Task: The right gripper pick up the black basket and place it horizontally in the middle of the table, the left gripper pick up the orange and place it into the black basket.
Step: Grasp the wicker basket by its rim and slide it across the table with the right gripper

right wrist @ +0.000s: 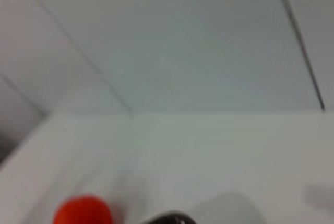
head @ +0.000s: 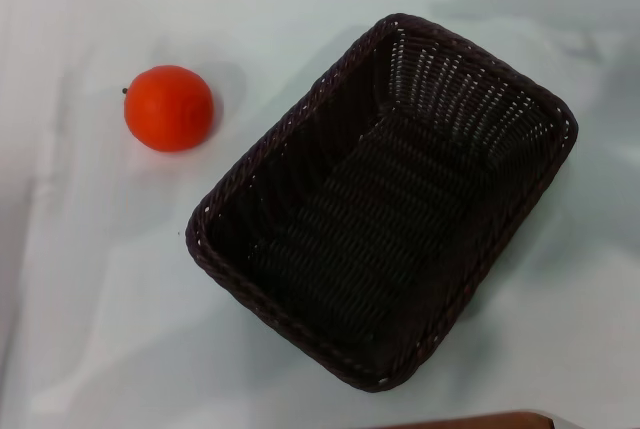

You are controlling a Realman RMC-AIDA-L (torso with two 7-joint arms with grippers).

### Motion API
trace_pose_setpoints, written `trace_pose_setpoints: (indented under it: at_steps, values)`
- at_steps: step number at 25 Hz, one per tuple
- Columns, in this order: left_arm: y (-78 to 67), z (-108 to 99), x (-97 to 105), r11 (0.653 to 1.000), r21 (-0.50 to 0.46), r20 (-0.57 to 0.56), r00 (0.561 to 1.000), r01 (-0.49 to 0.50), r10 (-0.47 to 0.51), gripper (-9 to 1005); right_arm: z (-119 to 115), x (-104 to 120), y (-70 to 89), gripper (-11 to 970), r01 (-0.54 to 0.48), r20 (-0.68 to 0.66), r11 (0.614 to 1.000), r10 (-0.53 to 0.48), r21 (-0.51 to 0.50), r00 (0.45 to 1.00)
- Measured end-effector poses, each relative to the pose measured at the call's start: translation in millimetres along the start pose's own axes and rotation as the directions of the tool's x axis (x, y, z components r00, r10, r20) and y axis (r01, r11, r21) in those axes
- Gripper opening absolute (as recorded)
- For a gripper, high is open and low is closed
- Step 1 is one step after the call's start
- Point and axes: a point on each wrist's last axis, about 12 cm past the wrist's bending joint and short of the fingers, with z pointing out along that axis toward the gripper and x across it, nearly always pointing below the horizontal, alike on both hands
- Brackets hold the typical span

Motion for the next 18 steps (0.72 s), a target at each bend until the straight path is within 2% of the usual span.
trace_pose_setpoints:
  at_steps: [4, 9, 13, 18]
  values:
    - [-0.2, -0.3, 0.5, 1.000, 0.000, -0.003, 1.000, 0.002, -0.002, 801, 8.9, 19.2, -10.6, 733, 0.037, 0.127, 0.998, -0.030, -0.054, 0.991]
    - [0.5, -6.0, 2.9, 1.000, -0.013, -0.022, 1.000, 0.008, -0.008, 800, 24.5, 29.6, -20.3, 941, 0.069, 0.246, 0.992, -0.041, -0.105, 0.968]
    - [0.4, -7.9, 4.4, 1.000, -0.018, -0.032, 0.999, 0.011, -0.012, 800, 43.7, 27.3, -30.5, 945, 0.105, 0.343, 0.990, -0.066, -0.096, 0.937]
    - [0.6, -8.4, 4.4, 1.000, -0.019, -0.033, 0.999, 0.011, -0.012, 801, 59.6, 22.0, -34.6, 949, 0.111, 0.393, 0.989, -0.066, -0.093, 0.917]
